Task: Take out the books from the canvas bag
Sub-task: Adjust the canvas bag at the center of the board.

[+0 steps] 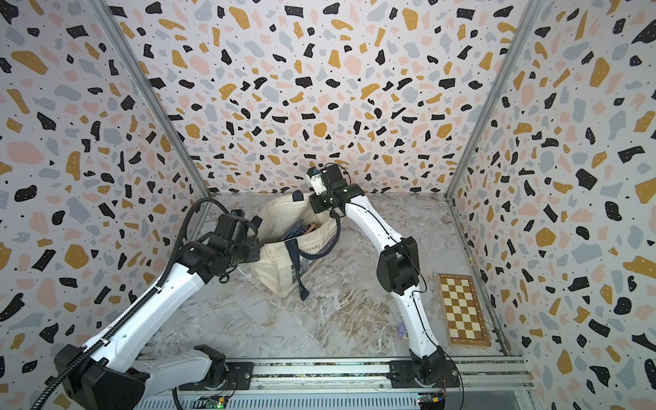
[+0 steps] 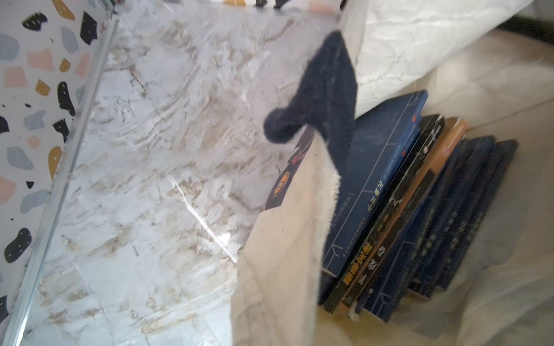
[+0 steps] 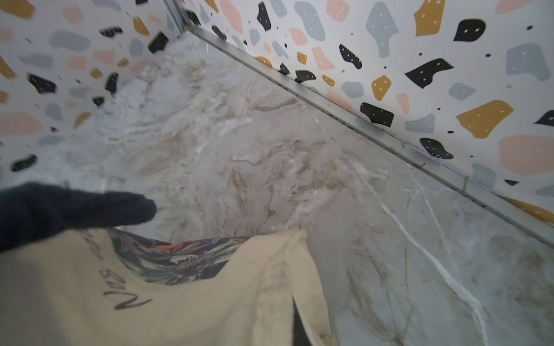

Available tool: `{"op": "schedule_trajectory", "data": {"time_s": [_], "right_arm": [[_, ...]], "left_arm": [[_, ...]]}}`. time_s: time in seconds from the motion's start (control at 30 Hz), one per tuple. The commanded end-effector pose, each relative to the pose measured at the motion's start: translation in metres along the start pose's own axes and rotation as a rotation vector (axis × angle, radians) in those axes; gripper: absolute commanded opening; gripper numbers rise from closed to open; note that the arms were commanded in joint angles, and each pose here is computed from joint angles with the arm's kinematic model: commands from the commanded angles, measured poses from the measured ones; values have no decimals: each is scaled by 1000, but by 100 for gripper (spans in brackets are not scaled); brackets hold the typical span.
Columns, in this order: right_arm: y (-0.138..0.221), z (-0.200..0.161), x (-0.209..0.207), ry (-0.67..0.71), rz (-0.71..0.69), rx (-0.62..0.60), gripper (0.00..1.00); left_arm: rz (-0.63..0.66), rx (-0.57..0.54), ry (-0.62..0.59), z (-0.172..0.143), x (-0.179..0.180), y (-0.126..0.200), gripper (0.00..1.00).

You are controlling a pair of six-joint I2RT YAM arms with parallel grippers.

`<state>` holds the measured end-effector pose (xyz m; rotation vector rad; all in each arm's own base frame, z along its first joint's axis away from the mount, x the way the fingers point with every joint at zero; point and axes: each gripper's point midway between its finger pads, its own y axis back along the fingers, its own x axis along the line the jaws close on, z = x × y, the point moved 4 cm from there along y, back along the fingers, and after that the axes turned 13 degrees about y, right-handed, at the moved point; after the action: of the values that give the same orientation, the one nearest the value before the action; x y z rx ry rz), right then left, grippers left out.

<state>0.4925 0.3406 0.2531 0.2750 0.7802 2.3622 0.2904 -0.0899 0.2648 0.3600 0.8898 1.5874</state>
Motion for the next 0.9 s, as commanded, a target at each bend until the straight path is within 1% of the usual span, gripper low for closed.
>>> {"op": "schedule_trajectory", "data": {"time_s": [0.0,0.1,0.17,0.23,0.3,0.37,0.4,0.47,0.53,0.67,0.87], "right_arm": [[104,103,15,14,87,-396,0],[120,87,24,0,87,-416,0],[128,66,32,-18,86,-438,0],[132,39,35,-49,56,-438,0],[131,10,36,-91,30,-420,0],[131,-17,38,-141,19,-410,0],[131,-31,41,-163,19,-409,0],[133,-54,44,-203,7,-405,0],[136,-77,49,-240,-1,-400,0],[141,-112,60,-289,9,-396,0],[144,-164,84,-333,-24,-345,0]], "left_arm": [[-153,-329,122,71,-28,32,0],[-212,-349,115,64,-31,23,0],[-205,-317,154,47,-23,10,0],[-195,-263,192,22,-14,-5,0],[-205,-199,257,-6,-5,-20,0],[-212,-157,274,-34,2,-32,0],[-195,-138,269,-48,8,-37,0],[-203,-141,239,-65,11,-42,0],[-193,-135,190,-79,16,-42,0],[-202,-114,101,-103,22,-38,0],[-259,-53,51,-142,32,-38,0]]}}
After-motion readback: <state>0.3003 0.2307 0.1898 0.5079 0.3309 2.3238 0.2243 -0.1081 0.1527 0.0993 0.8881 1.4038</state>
